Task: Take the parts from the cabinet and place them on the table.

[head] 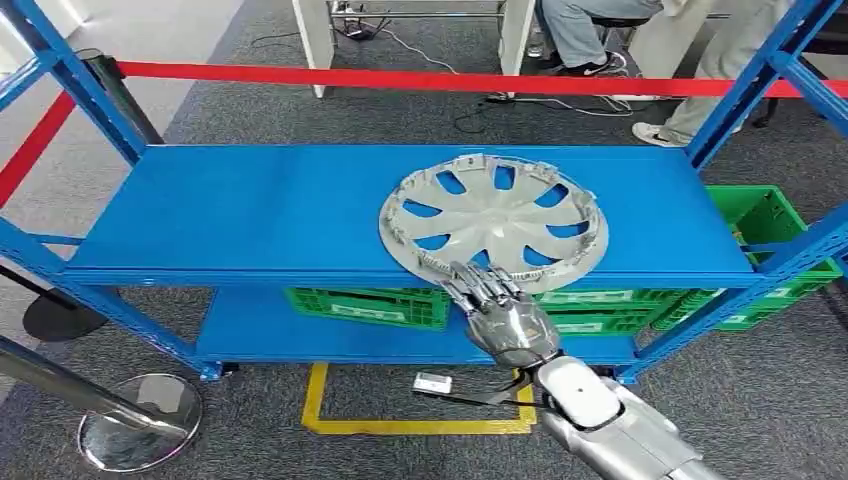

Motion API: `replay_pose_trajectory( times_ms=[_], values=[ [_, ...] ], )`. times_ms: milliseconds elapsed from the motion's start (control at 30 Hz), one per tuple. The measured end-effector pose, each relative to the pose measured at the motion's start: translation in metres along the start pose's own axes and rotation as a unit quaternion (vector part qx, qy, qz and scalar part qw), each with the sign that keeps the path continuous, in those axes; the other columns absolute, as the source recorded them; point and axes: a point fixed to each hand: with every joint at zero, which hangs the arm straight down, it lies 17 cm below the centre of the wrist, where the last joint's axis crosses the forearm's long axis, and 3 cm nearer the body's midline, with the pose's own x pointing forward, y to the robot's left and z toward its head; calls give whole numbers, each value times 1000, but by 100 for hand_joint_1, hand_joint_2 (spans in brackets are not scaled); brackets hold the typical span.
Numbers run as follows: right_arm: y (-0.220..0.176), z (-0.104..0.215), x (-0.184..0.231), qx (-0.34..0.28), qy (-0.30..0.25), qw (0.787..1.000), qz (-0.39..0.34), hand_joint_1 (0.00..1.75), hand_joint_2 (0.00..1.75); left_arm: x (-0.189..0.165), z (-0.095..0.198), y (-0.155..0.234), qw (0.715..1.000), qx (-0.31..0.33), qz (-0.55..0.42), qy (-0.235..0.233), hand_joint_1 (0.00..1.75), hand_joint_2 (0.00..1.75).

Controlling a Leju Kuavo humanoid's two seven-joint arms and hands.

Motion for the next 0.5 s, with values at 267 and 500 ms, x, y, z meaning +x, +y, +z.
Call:
replay_pose_trajectory(
  times_ms=[267, 500],
  values=[
    [0, -10, -1, 10, 2, 1000, -3, 0, 175, -1, 0, 0, 1000, 0, 5, 2, 0, 0],
    [6, -18, -6, 29, 2, 1000, 3, 0, 175, -1, 0, 0, 1000, -3, 7, 4, 0, 0]
  ],
)
